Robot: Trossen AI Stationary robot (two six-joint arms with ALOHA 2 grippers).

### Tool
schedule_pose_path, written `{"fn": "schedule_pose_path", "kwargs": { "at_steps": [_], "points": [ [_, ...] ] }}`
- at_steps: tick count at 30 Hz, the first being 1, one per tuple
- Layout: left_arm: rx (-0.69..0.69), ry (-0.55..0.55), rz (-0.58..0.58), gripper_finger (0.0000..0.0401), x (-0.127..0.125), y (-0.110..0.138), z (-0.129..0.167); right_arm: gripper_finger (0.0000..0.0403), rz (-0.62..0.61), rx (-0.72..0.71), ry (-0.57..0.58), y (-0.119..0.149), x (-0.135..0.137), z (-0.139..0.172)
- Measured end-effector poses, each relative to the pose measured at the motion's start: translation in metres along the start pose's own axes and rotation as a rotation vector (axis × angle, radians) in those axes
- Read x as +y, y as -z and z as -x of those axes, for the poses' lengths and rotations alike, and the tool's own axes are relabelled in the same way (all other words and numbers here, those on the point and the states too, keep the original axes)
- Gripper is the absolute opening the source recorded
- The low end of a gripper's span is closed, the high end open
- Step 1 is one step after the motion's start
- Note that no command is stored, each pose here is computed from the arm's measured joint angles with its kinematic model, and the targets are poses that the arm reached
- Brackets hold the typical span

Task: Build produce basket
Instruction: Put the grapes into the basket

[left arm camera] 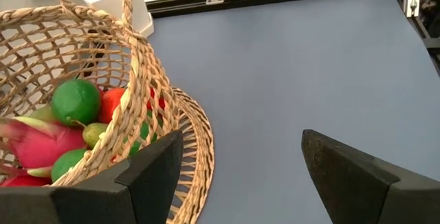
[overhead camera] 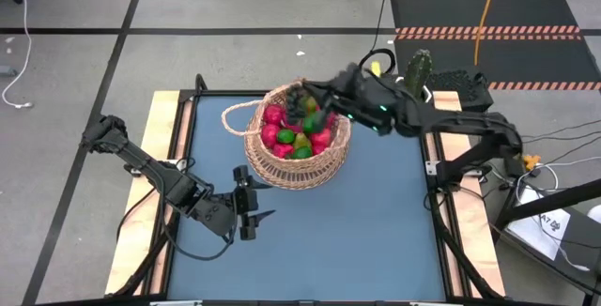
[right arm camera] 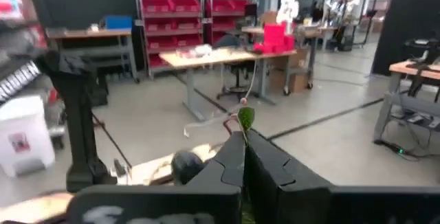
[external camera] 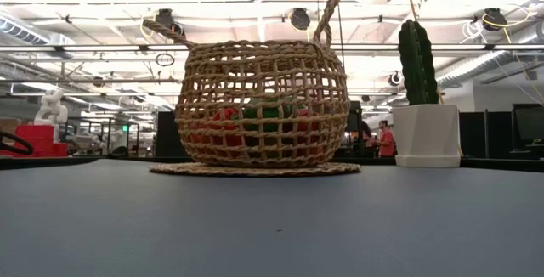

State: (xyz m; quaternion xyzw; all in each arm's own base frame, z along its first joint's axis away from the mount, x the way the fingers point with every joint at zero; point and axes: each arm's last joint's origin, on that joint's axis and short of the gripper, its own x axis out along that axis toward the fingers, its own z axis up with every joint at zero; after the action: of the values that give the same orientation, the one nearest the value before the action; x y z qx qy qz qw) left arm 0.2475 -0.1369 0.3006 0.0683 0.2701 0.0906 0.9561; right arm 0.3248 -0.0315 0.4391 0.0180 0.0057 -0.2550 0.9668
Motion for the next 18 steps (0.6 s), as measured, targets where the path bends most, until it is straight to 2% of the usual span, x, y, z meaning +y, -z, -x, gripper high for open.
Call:
{"fn": "schedule_pose_path", "kwargs": {
  "at_steps": [8, 14, 18],
  "points": [
    [0.007, -0.002, -0.006, 0.0294, 0.000, 0.001, 0.000, 0.0000, 0.077, 0.211, 0.009, -0.010, -0.015, -0.048],
    [0.007, -0.002, -0.024, 0.0294, 0.000, 0.001, 0.000, 0.0000, 0.112, 0.330, 0.032, -0.013, -0.032, -0.056],
    [0.007, -0.002, -0.027, 0.0294, 0.000, 0.001, 0.000, 0.0000, 0.091, 0.419, -0.016, -0.008, -0.043, -0.055]
  ]
}}
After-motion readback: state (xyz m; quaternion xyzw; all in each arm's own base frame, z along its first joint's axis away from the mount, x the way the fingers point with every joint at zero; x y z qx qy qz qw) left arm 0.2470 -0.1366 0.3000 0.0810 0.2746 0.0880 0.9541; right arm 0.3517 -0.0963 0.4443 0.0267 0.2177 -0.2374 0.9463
